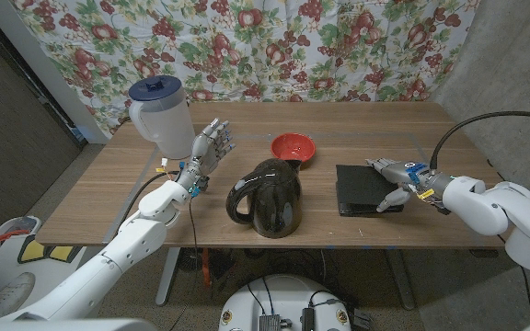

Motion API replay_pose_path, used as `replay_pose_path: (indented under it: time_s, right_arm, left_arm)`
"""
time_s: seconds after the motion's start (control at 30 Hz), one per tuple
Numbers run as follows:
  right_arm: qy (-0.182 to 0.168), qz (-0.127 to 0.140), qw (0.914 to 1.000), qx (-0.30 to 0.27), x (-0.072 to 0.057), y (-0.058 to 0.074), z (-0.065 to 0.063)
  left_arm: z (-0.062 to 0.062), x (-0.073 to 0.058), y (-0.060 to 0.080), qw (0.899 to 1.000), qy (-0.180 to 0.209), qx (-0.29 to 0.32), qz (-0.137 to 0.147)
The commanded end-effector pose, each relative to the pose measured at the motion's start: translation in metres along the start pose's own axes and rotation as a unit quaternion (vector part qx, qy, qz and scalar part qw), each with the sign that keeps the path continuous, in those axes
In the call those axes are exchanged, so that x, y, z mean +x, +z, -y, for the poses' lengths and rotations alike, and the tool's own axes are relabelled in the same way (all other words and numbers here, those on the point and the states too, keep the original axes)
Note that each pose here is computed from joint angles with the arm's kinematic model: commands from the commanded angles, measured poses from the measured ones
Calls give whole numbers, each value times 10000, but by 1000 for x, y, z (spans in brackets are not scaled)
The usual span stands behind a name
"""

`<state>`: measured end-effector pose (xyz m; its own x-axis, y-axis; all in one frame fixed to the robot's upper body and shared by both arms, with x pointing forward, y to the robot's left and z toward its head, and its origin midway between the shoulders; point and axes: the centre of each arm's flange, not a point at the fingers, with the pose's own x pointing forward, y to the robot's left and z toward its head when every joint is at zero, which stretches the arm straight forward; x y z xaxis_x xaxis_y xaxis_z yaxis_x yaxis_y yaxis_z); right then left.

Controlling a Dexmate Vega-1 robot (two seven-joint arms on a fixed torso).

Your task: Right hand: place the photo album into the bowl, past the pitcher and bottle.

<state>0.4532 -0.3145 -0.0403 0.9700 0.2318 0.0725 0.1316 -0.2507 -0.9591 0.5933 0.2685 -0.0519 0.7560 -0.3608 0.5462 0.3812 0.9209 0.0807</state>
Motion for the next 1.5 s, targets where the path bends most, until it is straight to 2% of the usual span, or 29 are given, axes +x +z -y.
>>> replay_pose_path:
  time_s: [0.03,0.27,0.47,0.67,0.93,1.17,1.5]
  right_arm:
    - [-168,22,9998,118,2,-6,12]
    - [-267,88,9989,367,4,-10,23]
    - [-348,104,9987,358,4,-14,33]
    - [-375,157,9979,504,5,-15,38]
    - [-548,227,9960,661,4,-15,55]
    - [-632,255,9951,720,4,-17,65]
    - [-773,356,9925,879,4,-19,80]
  left_arm:
    - [0,3,-2,10000,-13,-23,-33]
    - [1,4,-4,10000,-2,-39,-46]
    - [1,4,-4,10000,12,-38,-47]
    - [1,6,-5,10000,7,-52,-41]
    - [1,9,-5,10000,-14,-50,-49]
    - [2,14,-4,10000,-48,-54,-14]
    - [3,15,-7,9999,-51,-74,-51]
